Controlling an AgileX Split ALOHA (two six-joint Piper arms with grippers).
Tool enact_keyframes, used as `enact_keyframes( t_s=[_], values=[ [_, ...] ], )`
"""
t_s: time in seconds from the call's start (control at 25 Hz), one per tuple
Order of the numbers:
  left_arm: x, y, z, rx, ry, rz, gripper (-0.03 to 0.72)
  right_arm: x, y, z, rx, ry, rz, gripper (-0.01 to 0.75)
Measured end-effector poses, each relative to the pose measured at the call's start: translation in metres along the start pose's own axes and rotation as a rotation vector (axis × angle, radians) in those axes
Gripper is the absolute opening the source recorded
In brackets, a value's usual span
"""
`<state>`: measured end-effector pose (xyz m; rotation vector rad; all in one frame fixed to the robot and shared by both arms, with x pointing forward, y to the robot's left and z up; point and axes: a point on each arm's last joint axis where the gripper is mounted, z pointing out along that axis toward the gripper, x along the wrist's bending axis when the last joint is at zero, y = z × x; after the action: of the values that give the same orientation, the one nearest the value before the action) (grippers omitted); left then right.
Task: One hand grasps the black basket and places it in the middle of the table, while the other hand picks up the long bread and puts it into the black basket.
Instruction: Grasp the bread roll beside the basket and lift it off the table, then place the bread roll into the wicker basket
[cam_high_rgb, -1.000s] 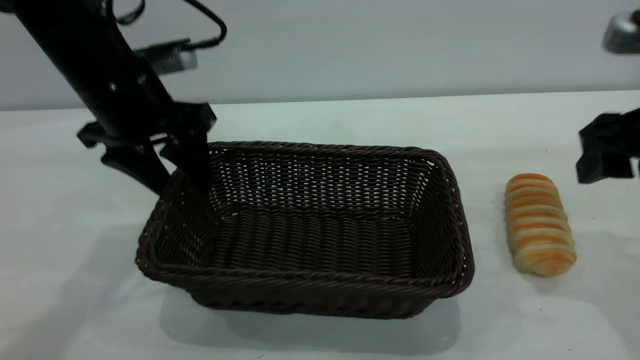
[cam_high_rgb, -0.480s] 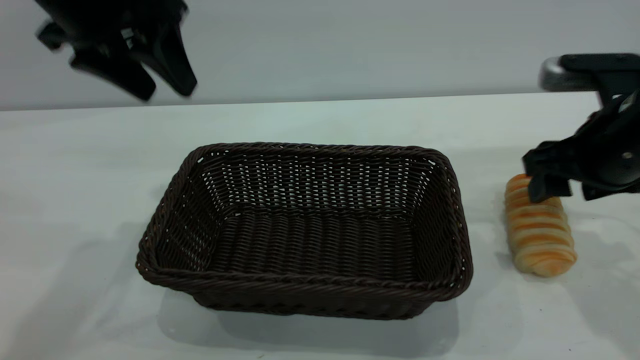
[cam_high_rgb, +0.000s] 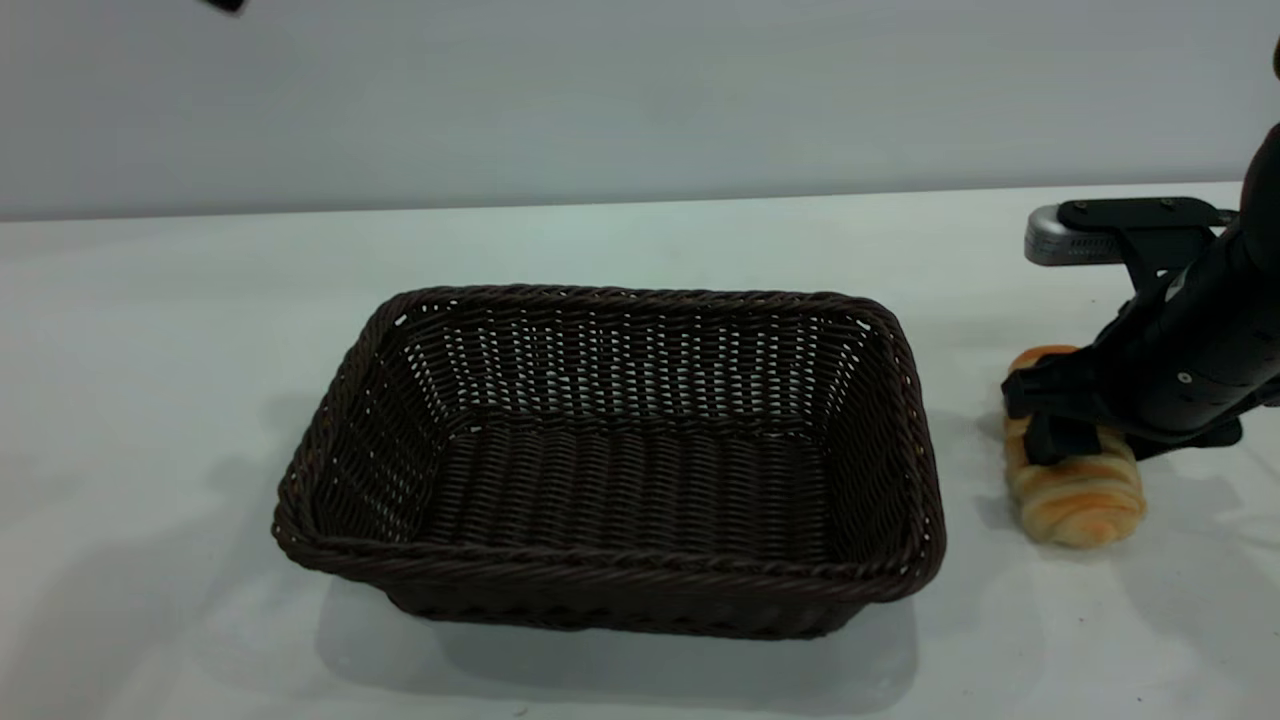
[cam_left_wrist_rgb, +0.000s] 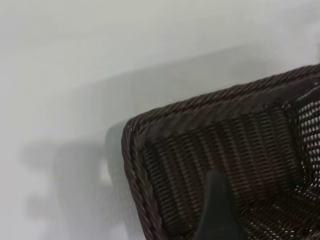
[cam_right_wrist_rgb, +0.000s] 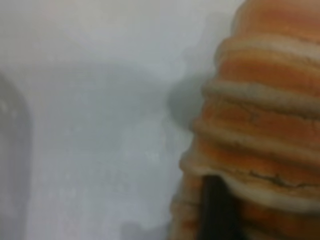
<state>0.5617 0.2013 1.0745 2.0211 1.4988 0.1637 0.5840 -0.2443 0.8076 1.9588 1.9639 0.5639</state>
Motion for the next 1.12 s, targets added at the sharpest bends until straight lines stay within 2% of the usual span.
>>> enact_keyframes(
  t_s=[0.16, 0.24, 0.36, 0.72, 0.88, 1.12],
  values=[
    [-0.001, -0.002, -0.004, 0.013, 0.0, 0.011, 0.561, 0.001, 0.001, -0.003, 0.016, 0.003, -0.041, 0.142],
    [-0.001, -0.002, -0.004, 0.02, -0.001, 0.012, 0.561, 0.002, 0.003, -0.008, 0.031, 0.008, -0.071, 0.078],
    [-0.001, -0.002, -0.004, 0.02, -0.001, 0.012, 0.561, 0.003, 0.01, -0.024, 0.041, 0.018, -0.1, 0.063],
    [-0.001, -0.002, -0.004, 0.02, -0.001, 0.014, 0.561, 0.018, 0.051, -0.118, -0.134, 0.073, -0.127, 0.058],
    [-0.001, -0.002, -0.004, 0.02, -0.001, 0.014, 0.561, 0.054, 0.048, -0.14, -0.178, 0.142, -0.217, 0.058],
    [-0.001, -0.002, -0.004, 0.02, -0.001, 0.014, 0.561, 0.115, 0.026, -0.148, -0.18, 0.253, -0.376, 0.058]
  ],
)
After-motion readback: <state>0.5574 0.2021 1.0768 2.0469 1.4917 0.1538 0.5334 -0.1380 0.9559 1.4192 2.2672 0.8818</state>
